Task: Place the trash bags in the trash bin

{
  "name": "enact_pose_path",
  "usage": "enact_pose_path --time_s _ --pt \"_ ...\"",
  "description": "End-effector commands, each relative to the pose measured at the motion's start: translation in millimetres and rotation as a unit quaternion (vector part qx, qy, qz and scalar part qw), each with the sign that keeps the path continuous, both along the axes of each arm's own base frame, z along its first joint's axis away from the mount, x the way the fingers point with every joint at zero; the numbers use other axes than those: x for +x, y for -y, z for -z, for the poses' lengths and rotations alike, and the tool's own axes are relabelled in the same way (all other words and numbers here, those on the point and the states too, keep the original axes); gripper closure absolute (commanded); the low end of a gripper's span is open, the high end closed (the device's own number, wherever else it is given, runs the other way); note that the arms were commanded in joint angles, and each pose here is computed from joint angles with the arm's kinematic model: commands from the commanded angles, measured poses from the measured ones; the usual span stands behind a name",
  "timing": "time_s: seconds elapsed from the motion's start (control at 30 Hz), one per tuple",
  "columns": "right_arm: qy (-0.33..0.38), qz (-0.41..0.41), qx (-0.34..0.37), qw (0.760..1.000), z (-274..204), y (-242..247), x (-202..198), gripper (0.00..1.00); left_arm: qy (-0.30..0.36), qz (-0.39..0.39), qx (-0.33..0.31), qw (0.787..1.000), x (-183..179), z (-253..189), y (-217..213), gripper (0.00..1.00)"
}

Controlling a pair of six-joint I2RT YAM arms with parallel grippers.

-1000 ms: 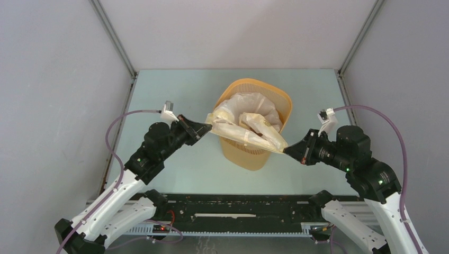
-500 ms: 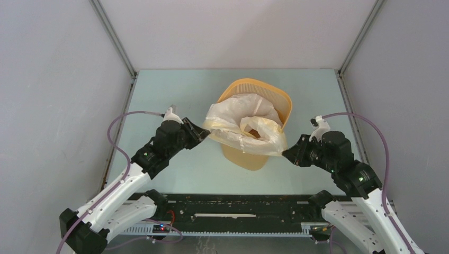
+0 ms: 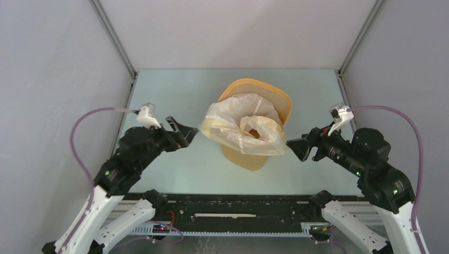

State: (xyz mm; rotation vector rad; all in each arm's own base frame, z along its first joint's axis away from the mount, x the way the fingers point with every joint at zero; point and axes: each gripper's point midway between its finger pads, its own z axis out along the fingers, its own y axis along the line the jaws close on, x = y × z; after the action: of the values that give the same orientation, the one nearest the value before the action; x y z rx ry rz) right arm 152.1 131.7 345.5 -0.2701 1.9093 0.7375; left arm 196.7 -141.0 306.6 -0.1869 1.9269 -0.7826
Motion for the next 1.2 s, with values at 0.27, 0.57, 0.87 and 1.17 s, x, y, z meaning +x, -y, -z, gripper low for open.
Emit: enact_pose_path --time_s 0.27,0.57,0.87,1.17 --pt "0.155 -0.167 -0.132 0.965 -27 -54 63 0.22 0.252 0.199 0.22 0.921 17 -46 37 0.11" --pt "0.163 -0.194 -0.18 0.95 -15 -77 75 0.31 0.322 0.254 0.325 0.852 26 -38 53 0.07" --pt "0.155 -0.215 -0.229 0.937 -8 -97 89 0.27 0.337 0.221 0.387 0.83 46 -39 58 0.2" --pt "0.121 -0.184 -0.205 0.954 -11 -106 101 0.72 0.327 0.179 0.35 0.859 54 -47 59 0.6"
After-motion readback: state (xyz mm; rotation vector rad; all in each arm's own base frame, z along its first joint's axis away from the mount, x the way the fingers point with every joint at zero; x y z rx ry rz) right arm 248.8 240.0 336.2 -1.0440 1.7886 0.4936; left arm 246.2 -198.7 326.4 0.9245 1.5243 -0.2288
